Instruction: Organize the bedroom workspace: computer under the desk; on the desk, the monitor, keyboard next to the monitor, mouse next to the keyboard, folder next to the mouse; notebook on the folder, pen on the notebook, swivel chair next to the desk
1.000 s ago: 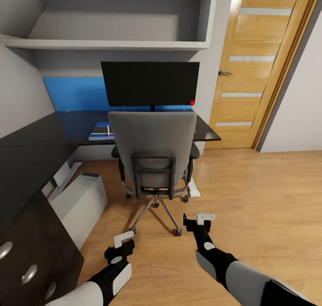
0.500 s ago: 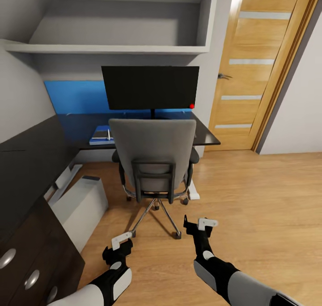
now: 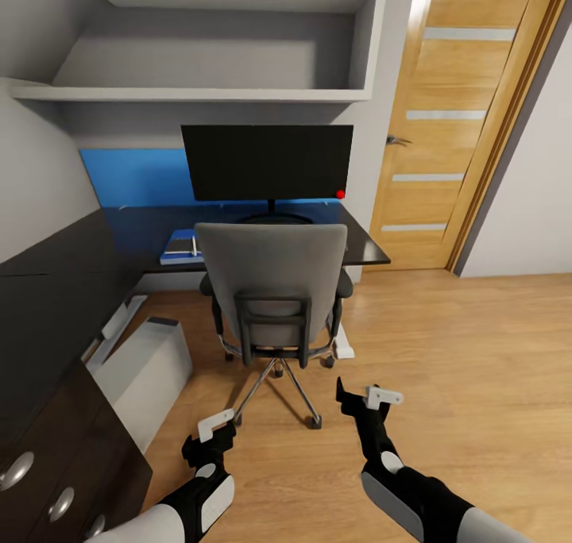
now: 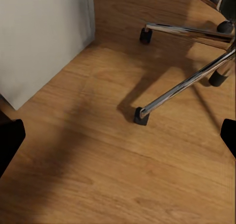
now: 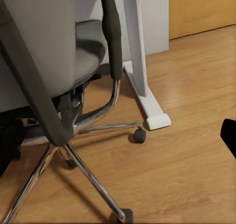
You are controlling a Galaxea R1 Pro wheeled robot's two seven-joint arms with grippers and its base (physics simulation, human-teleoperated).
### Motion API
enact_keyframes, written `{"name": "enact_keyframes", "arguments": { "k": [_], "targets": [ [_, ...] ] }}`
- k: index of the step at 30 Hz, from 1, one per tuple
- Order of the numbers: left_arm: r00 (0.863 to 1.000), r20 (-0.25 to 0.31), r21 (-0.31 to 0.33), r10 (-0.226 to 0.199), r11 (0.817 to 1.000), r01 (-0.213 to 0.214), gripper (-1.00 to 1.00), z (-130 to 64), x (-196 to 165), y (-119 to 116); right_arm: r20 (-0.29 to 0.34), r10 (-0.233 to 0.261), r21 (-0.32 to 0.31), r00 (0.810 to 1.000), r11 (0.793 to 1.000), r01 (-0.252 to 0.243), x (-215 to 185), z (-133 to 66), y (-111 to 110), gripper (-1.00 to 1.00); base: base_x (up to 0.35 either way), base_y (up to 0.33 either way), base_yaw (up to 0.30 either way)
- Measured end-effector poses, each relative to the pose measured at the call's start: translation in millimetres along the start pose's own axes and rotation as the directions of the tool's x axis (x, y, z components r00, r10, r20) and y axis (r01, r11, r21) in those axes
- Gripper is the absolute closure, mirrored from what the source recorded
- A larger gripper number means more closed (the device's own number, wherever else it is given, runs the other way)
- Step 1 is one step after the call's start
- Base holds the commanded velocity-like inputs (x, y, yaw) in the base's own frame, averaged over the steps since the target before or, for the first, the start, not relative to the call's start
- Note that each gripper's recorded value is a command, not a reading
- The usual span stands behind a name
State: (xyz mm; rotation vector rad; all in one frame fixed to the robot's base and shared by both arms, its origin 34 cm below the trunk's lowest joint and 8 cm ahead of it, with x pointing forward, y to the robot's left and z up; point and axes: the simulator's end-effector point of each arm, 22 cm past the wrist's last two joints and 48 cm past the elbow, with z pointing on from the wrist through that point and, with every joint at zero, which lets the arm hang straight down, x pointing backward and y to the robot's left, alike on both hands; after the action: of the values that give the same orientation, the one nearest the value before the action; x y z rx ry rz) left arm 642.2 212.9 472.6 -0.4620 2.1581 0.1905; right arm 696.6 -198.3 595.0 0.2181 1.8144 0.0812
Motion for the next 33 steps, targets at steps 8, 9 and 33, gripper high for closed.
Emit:
{"name": "enact_keyframes", "arguments": {
  "k": [8,9,33],
  "targets": [
    [1.000,0.014,0.009,-0.012,1.000,0.012,-1.00,-6.9,-22,-6,-0.014,-0.003,-0.016,1.000,1.000,0.002,-23,-16.9,4,-1.00,0.000,0.000,0.000],
    [1.000,0.020,0.012,-0.018,1.000,0.018,-1.00,-7.5,-27,-8,-0.014,-0.004,-0.017,1.000,1.000,0.004,-25,-17.8,4,-1.00,0.000,0.000,0.000],
    [0.996,-0.088,0.256,0.016,0.967,0.007,-1.00,-110.6,-87,-20,-0.011,-0.017,-0.020,1.000,1.000,0.017,-73,-25.7,11,-1.00,0.000,0.000,0.000]
  ]
}}
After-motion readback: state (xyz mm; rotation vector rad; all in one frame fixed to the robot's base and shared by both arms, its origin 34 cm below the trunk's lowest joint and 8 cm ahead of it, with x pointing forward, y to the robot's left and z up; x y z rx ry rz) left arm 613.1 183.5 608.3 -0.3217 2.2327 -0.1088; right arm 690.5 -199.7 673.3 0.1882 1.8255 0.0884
